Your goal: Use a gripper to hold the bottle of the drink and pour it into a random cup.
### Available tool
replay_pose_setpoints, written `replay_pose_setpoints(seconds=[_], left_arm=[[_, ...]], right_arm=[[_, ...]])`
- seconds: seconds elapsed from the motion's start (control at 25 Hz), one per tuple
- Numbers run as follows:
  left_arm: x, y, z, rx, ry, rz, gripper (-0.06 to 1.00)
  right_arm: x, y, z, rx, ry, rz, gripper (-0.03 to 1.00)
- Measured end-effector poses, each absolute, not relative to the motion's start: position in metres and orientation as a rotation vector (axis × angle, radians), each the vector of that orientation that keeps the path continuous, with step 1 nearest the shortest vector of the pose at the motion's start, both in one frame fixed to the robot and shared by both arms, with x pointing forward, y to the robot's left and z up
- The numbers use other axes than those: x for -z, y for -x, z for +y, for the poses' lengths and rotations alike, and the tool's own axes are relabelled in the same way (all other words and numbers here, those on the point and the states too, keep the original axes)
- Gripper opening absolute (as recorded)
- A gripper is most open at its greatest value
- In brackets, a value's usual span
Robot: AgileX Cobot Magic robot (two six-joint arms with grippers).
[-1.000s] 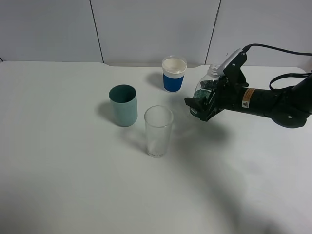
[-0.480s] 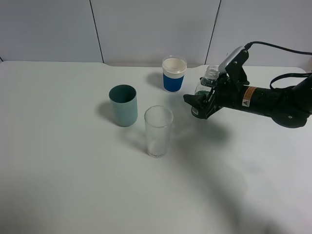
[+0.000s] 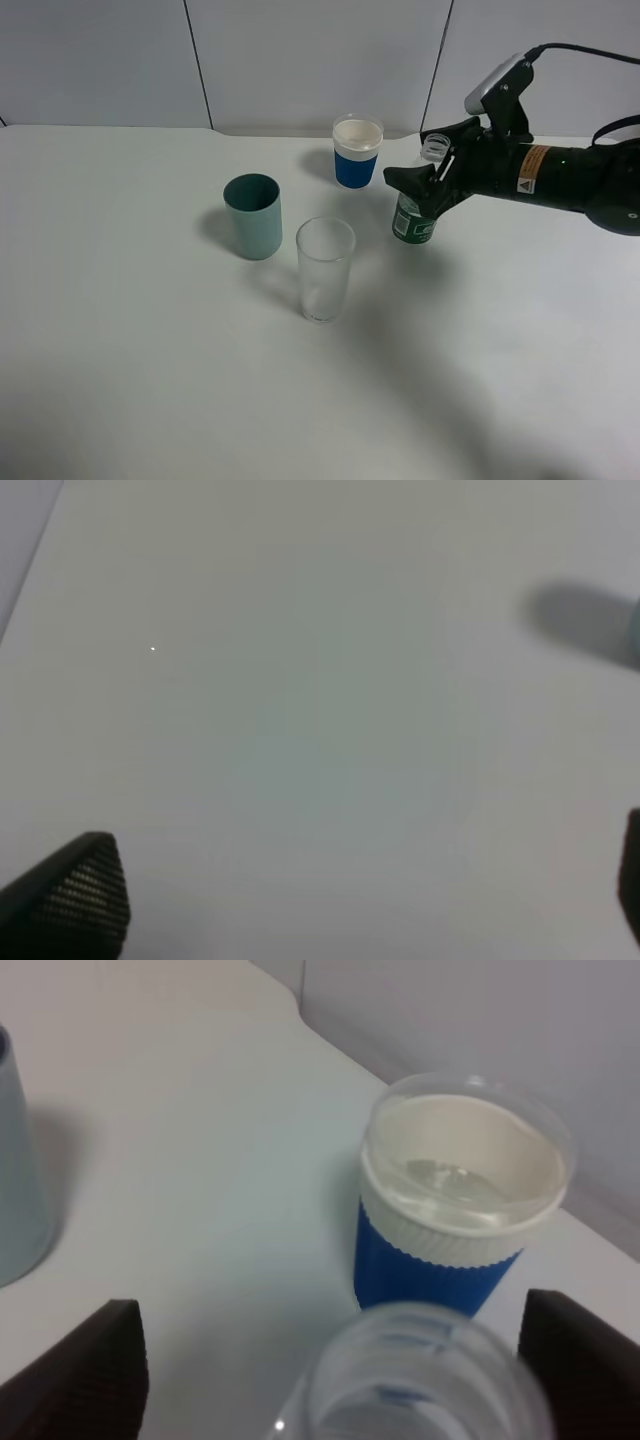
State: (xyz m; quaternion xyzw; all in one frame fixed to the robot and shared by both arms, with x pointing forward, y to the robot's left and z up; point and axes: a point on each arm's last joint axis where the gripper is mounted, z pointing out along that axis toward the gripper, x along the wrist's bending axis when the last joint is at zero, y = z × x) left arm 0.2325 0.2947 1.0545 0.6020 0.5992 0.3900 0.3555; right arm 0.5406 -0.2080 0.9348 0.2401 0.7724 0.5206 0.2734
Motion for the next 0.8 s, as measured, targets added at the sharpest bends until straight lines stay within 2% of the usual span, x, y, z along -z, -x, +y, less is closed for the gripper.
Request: replay_pose_setpoints(seconds=[0.48,0.8], left_arm=[[-1.055,-0.232,0.295,-1.008,-1.555,1.548,0.99],[-1.055,-0.232,0.295,-1.008,-1.555,1.548,0.99]], right_arm=[[-1.019,-0.521,-0.224,-1.320,-0.707,1.850,0.74],[-1.059,-0.501,-0.247,-1.211,-0.929,1.664,0.74]])
